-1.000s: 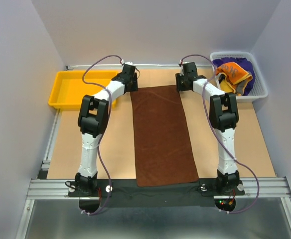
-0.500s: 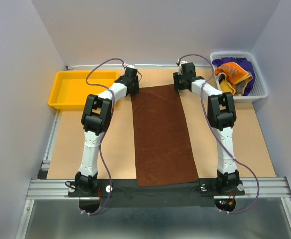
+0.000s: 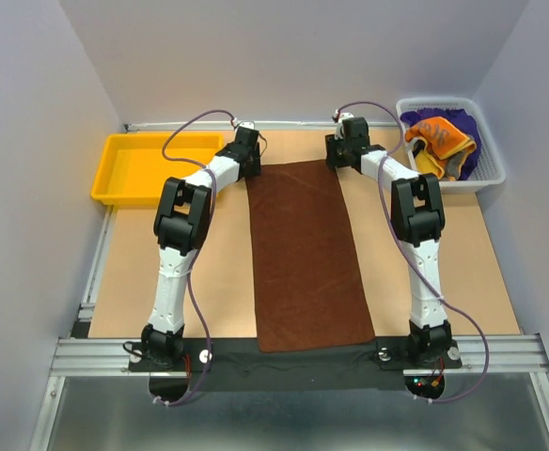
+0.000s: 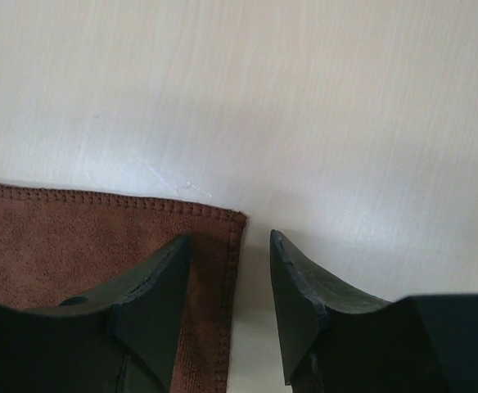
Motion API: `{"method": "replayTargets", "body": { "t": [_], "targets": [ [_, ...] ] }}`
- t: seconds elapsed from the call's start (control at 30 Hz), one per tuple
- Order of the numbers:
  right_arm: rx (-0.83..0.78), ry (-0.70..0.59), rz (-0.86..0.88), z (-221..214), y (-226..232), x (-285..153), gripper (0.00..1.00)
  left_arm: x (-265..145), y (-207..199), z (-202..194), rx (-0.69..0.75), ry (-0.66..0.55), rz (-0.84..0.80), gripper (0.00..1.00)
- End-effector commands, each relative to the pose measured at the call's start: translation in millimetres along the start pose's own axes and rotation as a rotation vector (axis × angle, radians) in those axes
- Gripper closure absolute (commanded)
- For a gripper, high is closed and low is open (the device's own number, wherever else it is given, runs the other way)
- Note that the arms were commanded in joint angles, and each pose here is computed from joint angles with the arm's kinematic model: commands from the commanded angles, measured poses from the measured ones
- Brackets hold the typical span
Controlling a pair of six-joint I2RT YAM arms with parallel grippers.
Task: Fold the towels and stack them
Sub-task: Fold the towel
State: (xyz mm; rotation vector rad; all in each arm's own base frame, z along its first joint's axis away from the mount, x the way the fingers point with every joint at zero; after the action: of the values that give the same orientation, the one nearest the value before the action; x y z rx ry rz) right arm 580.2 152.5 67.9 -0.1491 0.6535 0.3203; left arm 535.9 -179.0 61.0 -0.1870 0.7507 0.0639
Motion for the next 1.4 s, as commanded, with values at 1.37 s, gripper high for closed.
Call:
{"method": "replayTargets", "body": {
  "t": [1.37],
  "targets": [
    [-0.014,0.109,0.024,-39,12,0,0.68,3,2,-10,0.009,0.042,-0.023,0.76]
  ]
}}
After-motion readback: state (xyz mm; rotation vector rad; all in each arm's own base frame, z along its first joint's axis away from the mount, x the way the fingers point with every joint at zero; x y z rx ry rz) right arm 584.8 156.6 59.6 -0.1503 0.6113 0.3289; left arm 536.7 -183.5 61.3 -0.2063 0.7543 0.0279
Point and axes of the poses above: each gripper's point midway between its finger pads, its own x axis out along the fingers, its own y axis along the line the jaws close on, z = x × y, the point moved 4 cm from there along -x, back along the fingers, and after that the axes turned 8 degrees about -x, right-handed, at the moved point
